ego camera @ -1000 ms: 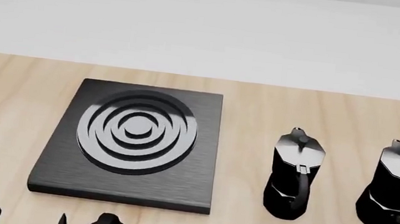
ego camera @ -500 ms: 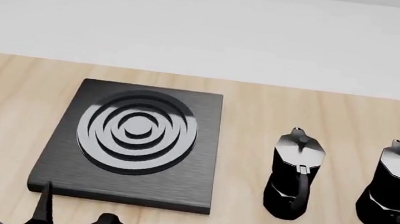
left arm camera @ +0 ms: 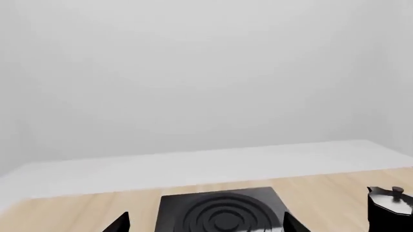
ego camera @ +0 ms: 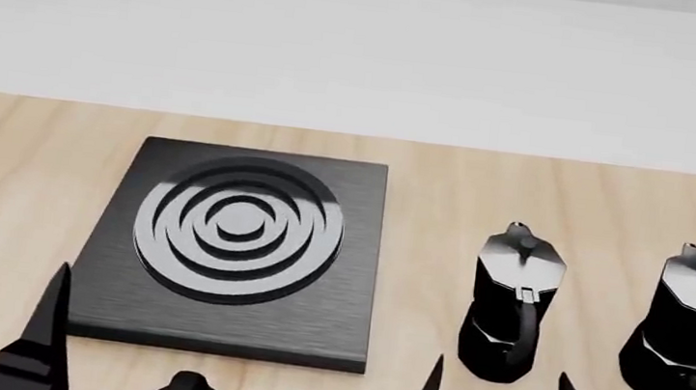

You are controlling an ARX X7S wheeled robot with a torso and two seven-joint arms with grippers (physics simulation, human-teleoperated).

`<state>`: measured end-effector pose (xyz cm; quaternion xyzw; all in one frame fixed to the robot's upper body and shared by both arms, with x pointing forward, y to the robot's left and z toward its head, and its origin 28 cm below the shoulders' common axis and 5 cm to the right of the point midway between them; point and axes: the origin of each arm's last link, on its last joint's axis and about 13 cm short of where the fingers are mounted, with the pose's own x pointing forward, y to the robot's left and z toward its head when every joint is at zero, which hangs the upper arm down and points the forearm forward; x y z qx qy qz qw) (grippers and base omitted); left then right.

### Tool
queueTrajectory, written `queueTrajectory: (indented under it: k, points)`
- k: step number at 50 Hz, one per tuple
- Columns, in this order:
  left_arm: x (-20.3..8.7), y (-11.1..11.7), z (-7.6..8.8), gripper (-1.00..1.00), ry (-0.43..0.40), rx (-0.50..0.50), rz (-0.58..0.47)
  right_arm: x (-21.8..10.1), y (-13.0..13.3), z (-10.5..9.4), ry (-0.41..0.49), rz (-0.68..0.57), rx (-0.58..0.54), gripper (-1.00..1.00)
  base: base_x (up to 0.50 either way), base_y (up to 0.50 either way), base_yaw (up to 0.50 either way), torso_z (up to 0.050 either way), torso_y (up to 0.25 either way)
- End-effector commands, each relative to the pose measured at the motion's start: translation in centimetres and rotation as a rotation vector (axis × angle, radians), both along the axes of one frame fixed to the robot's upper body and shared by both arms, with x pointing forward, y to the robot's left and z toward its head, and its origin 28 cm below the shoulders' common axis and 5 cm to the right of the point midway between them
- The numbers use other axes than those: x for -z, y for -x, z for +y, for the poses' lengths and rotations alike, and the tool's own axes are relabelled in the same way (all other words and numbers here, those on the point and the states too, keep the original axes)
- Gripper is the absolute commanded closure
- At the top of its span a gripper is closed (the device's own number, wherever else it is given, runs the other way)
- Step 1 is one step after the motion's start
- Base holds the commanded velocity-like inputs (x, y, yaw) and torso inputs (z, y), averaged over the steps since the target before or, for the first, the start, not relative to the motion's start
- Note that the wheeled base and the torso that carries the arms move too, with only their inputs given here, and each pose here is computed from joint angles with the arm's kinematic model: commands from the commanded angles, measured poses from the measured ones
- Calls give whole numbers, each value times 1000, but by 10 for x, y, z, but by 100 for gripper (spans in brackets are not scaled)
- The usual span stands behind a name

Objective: Put the right moka pot on the stove.

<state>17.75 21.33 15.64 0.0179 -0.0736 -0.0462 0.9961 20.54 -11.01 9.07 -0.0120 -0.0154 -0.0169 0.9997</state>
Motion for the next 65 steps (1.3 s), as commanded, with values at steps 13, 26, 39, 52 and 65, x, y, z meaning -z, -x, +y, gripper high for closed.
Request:
queueTrajectory:
  k: [13, 26, 39, 52, 65]
  points:
    - [-4, 2, 0, -100, -16, 0, 42, -3, 5, 1, 30, -6, 0, -100, 0, 0, 0, 0, 0]
    - [-5, 4, -1, -100, -7, -4, 24, -6, 3, -1, 35, -3, 9, -100, 0, 0, 0, 0, 0]
    - [-4, 2, 0, -100, 4, -2, 24, -4, 3, 0, 34, 11, 0, -100, 0, 0, 0, 0, 0]
    - [-5, 3, 0, -100, 19, -5, 13, -3, 1, 0, 37, 19, 3, -100, 0, 0, 0, 0, -121]
    - [-5, 3, 0, -100, 9, -9, 10, -3, 1, 1, 41, 22, 0, -100, 0, 0, 0, 0, -146]
